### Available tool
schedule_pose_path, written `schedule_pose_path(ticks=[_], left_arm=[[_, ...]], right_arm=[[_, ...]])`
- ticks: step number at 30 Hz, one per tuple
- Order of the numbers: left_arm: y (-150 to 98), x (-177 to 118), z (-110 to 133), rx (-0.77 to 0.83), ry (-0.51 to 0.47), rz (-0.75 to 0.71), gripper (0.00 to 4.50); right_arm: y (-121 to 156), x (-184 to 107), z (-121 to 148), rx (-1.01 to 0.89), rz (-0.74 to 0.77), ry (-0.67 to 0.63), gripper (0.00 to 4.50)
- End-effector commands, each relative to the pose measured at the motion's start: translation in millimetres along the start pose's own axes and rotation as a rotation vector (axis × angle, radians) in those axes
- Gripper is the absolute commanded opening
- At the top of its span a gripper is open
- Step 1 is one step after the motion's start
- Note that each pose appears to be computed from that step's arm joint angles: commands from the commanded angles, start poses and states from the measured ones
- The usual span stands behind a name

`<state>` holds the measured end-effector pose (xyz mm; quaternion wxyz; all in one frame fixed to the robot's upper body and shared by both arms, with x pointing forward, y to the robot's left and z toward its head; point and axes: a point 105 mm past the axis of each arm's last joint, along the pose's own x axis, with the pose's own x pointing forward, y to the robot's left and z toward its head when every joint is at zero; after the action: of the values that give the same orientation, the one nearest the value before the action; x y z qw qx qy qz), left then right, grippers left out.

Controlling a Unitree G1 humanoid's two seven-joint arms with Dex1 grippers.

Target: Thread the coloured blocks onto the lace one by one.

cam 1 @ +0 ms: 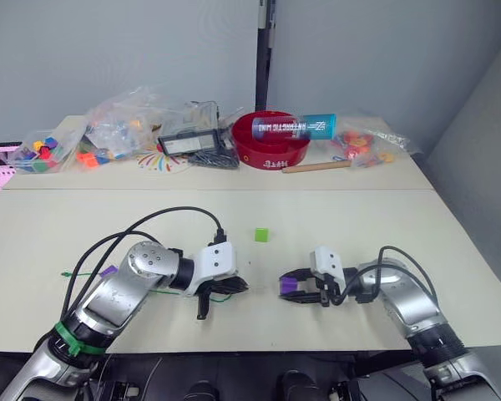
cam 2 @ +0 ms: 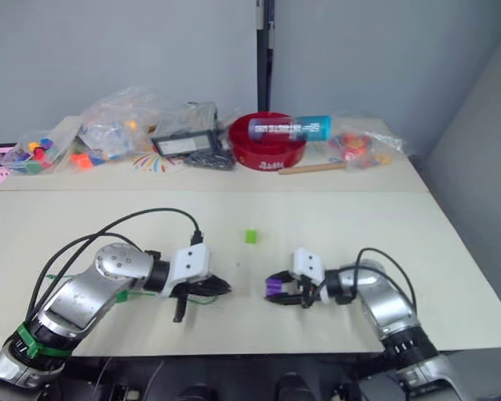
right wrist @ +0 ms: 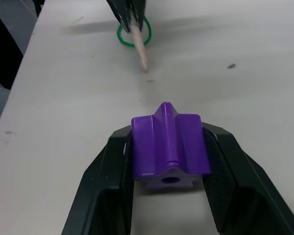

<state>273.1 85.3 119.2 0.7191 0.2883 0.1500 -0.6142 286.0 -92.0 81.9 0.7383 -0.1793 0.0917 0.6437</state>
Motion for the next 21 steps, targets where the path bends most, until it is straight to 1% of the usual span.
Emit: schedule_pose_path(ticks=[1, 4, 10, 14, 21], left_arm=[[-1.6, 0.0, 4.6, 0.028, 0.017, 0.001, 0.00], [-3.7, 1.8, 3.6, 0.034, 0.032, -0.010, 0.00], [-0.1, 6.2, 10.0, 0.057, 0.058, 0.012, 0.00], [-0.6, 8.7, 13.2, 0.060, 0.070, 0.013, 0.00], [-3.5, 11.6, 11.8, 0.056, 0.090, -0.008, 0.00]], right_arm=[[3.9, 4.9, 6.4, -0.022, -0.008, -0.003, 1.39], [4.5, 5.8, 4.4, -0.018, -0.012, 0.012, 1.39], [2.0, 4.6, 0.7, -0.034, -0.019, 0.058, 1.39], [1.4, 4.7, 2.5, -0.043, -0.018, 0.062, 1.39], [2.1, 6.9, 6.4, -0.046, -0.016, 0.059, 1.39]])
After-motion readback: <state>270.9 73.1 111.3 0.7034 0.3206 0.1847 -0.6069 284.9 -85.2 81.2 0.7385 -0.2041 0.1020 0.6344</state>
